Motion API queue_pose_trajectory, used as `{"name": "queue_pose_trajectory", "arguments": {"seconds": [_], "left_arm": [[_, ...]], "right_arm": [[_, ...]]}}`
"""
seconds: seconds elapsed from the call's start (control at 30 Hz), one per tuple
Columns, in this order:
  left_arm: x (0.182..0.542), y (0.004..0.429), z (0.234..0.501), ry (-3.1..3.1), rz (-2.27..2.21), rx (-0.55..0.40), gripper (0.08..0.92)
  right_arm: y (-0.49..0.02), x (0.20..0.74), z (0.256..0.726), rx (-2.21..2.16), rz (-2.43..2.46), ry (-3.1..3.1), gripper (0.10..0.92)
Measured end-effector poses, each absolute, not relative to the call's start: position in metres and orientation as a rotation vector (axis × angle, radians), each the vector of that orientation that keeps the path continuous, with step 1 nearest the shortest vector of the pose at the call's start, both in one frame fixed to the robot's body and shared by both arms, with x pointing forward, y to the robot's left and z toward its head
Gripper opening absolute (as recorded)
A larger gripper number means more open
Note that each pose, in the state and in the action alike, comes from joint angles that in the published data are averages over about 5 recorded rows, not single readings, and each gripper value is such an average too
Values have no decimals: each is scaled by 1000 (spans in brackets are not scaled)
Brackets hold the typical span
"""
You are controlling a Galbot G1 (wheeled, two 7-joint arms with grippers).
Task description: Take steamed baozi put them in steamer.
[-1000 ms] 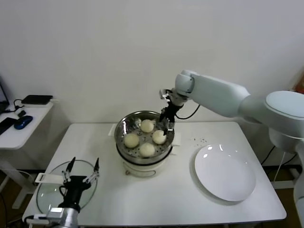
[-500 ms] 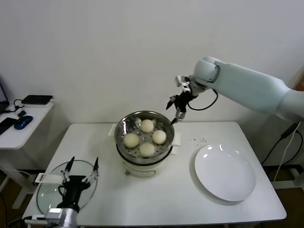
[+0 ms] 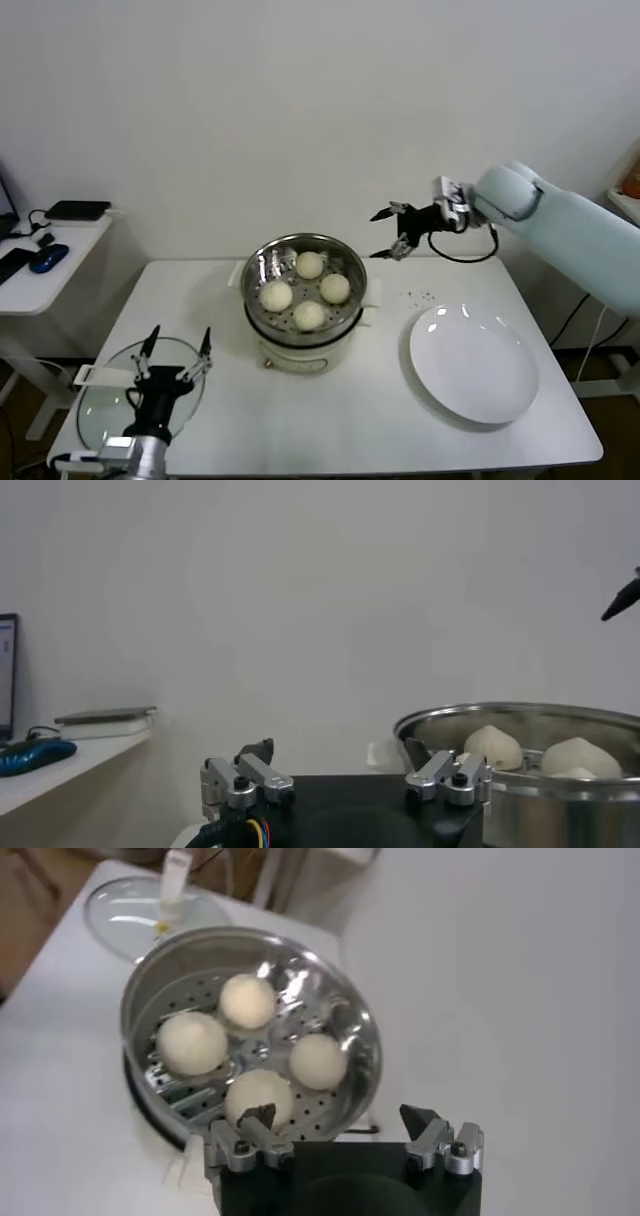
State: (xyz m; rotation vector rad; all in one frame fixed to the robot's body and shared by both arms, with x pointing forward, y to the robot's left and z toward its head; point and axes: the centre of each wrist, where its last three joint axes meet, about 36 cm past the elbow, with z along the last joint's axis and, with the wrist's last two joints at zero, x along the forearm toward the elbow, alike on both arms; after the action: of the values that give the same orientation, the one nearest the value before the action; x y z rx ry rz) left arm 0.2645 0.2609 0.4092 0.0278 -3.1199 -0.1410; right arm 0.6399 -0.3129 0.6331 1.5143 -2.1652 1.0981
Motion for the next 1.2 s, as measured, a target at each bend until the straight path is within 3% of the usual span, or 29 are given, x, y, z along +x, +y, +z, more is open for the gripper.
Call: {"name": "queue_pose_trajectory", "arguments": {"seconds": [0.6,1.2], "left_arm": [[260,264,406,-3111,-160,56,823],[263,266,406,-3121,-186,85,823]], "right_arm": [[-346,544,514,1198,718,-2870,823],[-326,424,383,696,134,-3222,823]]}}
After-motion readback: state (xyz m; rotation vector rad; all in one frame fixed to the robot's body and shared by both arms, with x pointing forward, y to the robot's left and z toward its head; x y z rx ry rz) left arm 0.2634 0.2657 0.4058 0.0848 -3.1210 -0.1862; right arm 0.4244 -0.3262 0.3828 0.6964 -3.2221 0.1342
